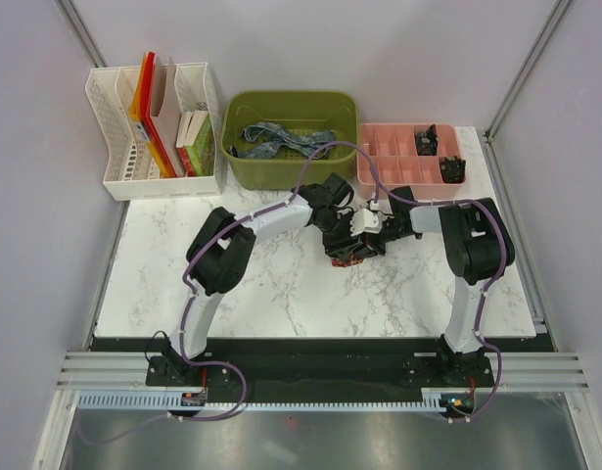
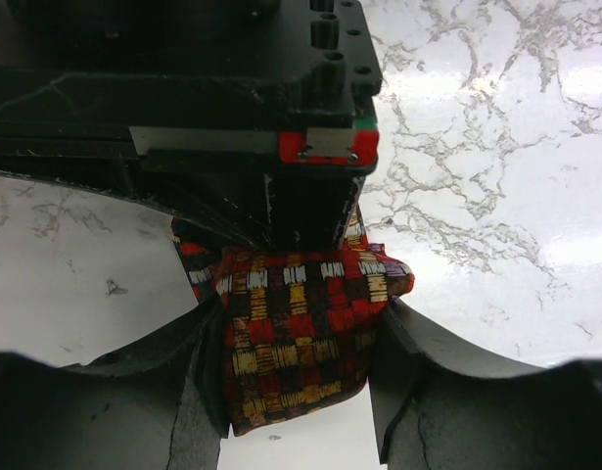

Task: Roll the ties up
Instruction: Roll the tie at the center of the board.

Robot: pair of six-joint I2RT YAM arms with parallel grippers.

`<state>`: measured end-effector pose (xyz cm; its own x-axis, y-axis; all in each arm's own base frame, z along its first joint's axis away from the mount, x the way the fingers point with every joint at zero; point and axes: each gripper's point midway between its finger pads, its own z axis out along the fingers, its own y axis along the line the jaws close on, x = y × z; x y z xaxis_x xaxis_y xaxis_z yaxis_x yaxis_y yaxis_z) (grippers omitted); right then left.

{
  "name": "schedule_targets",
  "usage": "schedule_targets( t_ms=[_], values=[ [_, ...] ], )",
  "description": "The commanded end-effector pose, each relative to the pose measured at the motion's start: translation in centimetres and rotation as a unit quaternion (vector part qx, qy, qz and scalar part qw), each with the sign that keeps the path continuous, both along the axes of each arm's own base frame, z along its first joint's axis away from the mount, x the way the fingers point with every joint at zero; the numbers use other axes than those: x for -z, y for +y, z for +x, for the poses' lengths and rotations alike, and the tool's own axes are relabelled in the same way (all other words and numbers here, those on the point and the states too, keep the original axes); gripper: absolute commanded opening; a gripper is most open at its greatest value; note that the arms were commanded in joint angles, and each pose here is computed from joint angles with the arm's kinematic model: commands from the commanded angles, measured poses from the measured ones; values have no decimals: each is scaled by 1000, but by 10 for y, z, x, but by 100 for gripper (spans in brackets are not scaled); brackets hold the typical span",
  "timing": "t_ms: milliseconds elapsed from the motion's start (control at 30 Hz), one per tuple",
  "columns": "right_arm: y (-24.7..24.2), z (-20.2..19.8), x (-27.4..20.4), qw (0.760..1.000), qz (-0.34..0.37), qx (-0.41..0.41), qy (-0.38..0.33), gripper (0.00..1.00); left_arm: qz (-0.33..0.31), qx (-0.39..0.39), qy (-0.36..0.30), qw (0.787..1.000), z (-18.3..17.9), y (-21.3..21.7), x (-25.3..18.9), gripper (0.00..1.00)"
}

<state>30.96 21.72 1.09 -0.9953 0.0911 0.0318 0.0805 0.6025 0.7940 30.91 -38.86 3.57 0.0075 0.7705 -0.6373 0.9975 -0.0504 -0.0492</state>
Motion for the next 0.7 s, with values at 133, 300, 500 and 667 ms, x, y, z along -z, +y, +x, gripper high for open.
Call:
schedule_targets(
  t_ms=[133, 300, 500, 667],
  values=[
    [14, -22, 21, 1000, -11, -12, 5, 0, 74, 7, 7, 997, -6, 1, 39, 41],
    [26, -44, 8, 999, 26, -30, 20, 0, 137, -8, 46, 989, -30, 37, 49, 37],
    [49, -58, 10, 997, 45, -54, 25, 2, 184, -32, 78, 979, -58, 72, 61, 34],
    [29, -36, 3, 999, 28, -35, 4, 12, 210, -30, 86, 973, -67, 90, 75, 33]
  ],
)
